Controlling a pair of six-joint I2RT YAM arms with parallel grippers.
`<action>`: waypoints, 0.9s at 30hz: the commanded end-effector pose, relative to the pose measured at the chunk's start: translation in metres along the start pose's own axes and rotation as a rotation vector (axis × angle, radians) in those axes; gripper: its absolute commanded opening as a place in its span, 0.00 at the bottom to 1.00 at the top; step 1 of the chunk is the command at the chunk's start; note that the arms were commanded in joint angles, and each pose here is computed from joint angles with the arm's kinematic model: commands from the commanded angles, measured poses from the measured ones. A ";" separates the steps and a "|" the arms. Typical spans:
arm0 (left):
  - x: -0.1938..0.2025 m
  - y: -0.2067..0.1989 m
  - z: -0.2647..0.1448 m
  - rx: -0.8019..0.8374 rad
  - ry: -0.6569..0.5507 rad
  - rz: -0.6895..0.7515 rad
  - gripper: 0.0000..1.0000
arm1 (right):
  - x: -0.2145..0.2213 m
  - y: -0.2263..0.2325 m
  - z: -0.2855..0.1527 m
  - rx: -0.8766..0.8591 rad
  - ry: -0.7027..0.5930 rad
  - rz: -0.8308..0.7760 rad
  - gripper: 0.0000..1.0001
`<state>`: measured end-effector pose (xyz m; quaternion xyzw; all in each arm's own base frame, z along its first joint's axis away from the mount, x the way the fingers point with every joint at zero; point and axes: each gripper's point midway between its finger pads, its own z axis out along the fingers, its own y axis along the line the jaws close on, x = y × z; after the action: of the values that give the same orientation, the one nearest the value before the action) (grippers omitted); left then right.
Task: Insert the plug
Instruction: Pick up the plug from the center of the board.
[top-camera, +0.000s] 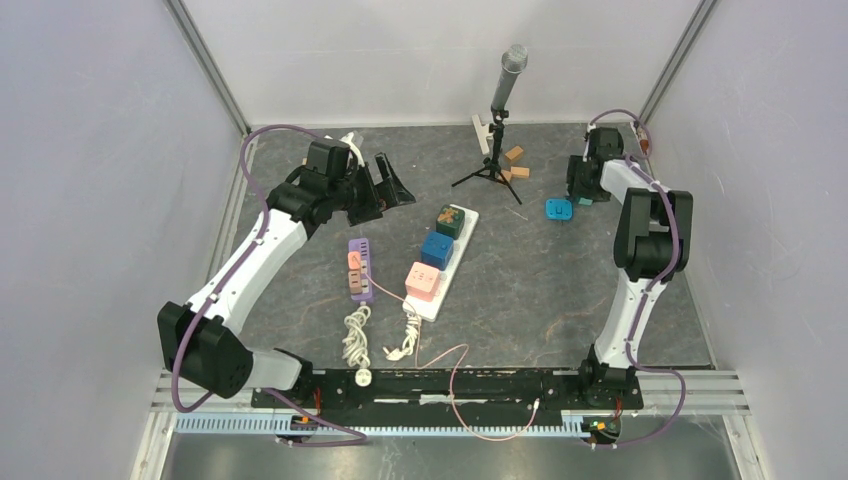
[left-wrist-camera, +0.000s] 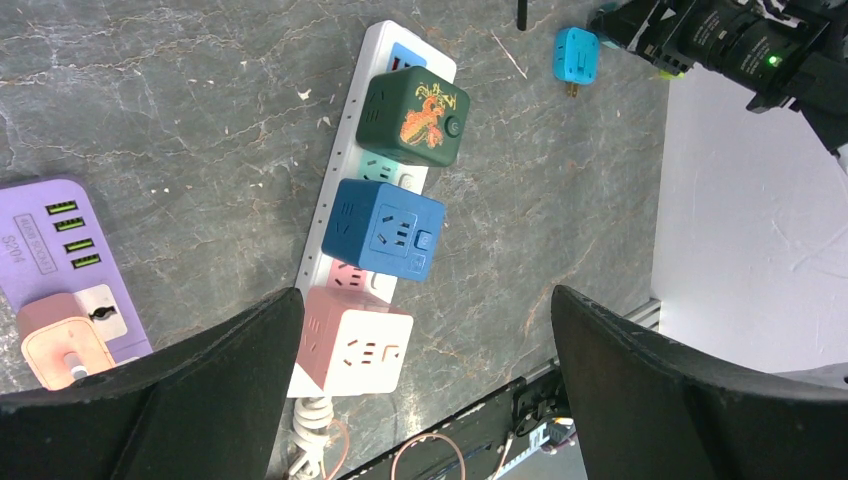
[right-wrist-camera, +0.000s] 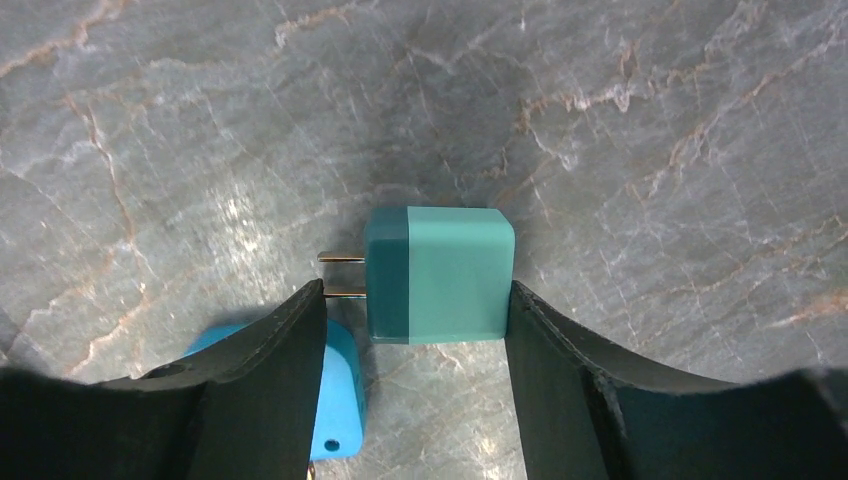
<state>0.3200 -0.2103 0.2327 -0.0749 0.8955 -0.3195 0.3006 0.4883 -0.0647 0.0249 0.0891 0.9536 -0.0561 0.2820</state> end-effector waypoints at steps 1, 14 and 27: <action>-0.011 -0.012 -0.010 0.042 -0.035 0.047 1.00 | 0.009 -0.007 -0.019 0.012 0.004 -0.010 0.38; -0.005 -0.025 -0.002 0.119 0.022 0.005 1.00 | 0.026 0.042 -0.099 -0.142 -0.063 -0.104 0.39; 0.036 -0.049 0.027 0.330 0.243 -0.213 1.00 | 0.066 0.162 -0.220 -0.545 -0.219 -0.415 0.39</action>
<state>0.3089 -0.2521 0.2160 -0.0669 0.8805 -0.4242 0.2007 0.3742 0.1054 0.1408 -0.1337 0.9198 0.0853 0.3588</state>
